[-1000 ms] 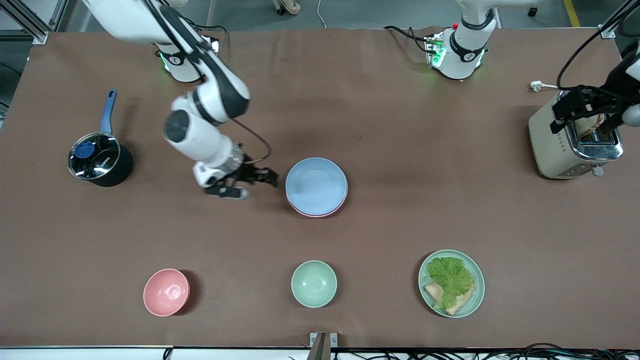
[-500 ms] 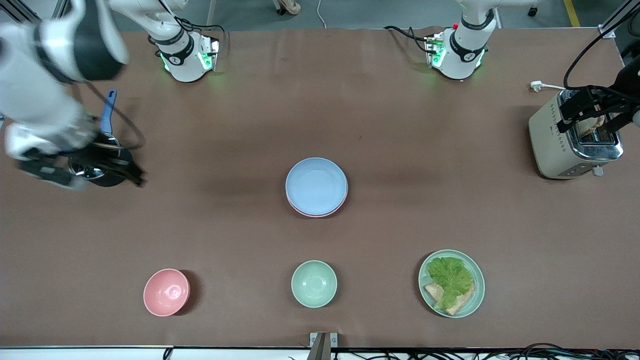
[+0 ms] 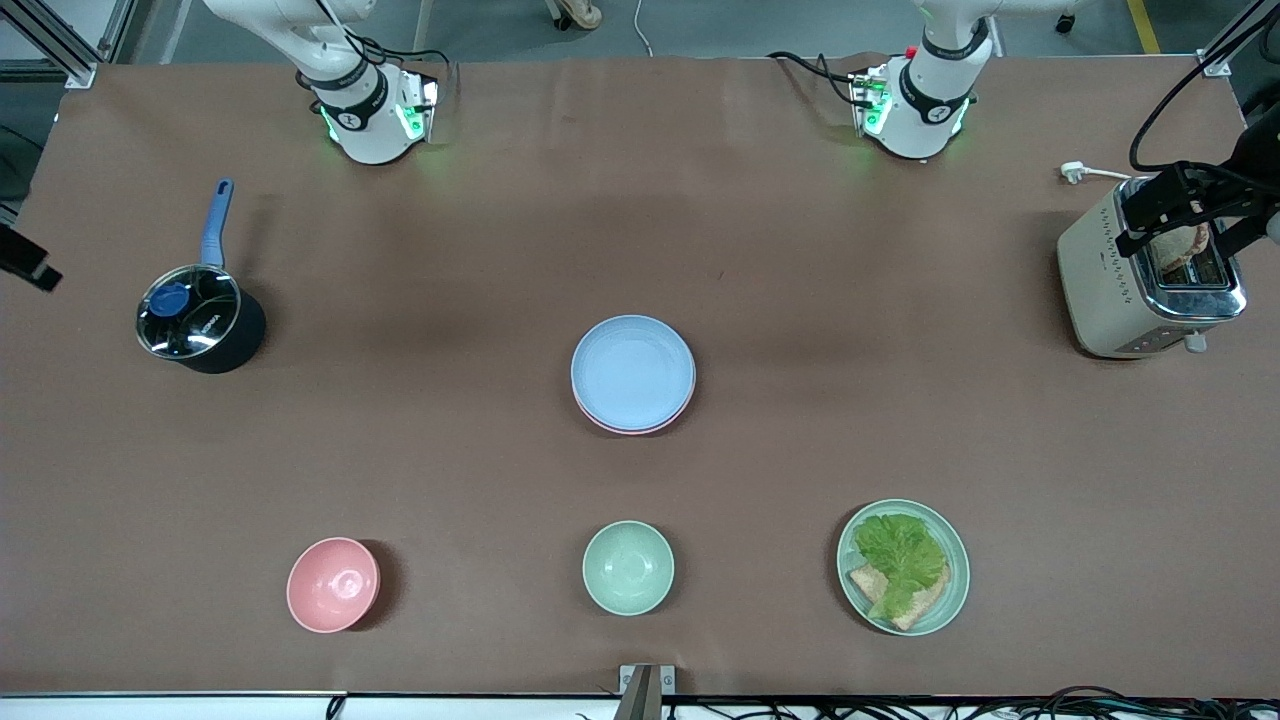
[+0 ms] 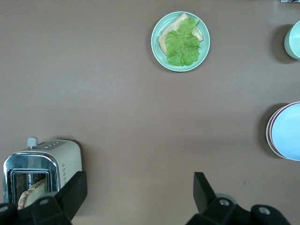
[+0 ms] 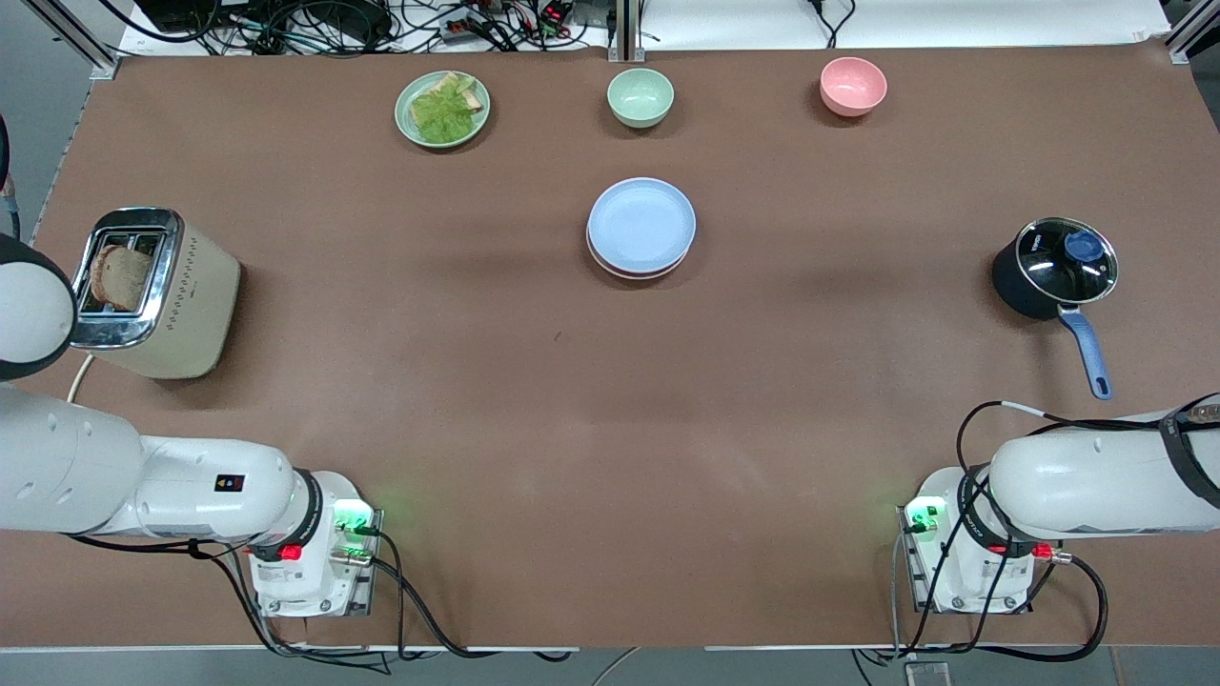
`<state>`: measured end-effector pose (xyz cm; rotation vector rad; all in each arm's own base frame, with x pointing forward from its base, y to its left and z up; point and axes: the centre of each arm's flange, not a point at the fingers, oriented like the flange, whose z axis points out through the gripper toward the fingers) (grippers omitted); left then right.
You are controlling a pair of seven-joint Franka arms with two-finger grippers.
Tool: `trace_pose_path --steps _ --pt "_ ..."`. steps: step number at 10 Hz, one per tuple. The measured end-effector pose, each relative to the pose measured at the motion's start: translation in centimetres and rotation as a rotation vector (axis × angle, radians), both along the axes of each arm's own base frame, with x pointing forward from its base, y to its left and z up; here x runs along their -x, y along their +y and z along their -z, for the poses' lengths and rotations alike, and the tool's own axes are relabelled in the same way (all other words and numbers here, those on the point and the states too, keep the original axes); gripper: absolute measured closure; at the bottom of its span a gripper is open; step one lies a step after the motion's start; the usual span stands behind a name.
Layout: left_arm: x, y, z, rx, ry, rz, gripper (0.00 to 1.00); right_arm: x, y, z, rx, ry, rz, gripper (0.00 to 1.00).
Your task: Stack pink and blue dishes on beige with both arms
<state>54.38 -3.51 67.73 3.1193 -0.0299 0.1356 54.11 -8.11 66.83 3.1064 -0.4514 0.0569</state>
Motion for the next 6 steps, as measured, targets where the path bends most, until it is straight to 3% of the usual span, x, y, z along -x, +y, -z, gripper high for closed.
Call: trace_pose_path --steps 6 --pt "0.24 0.17 0.16 -0.001 0.021 -0.002 0.0 0.08 0.71 0.13 -0.008 0.025 -0.042 0.0"
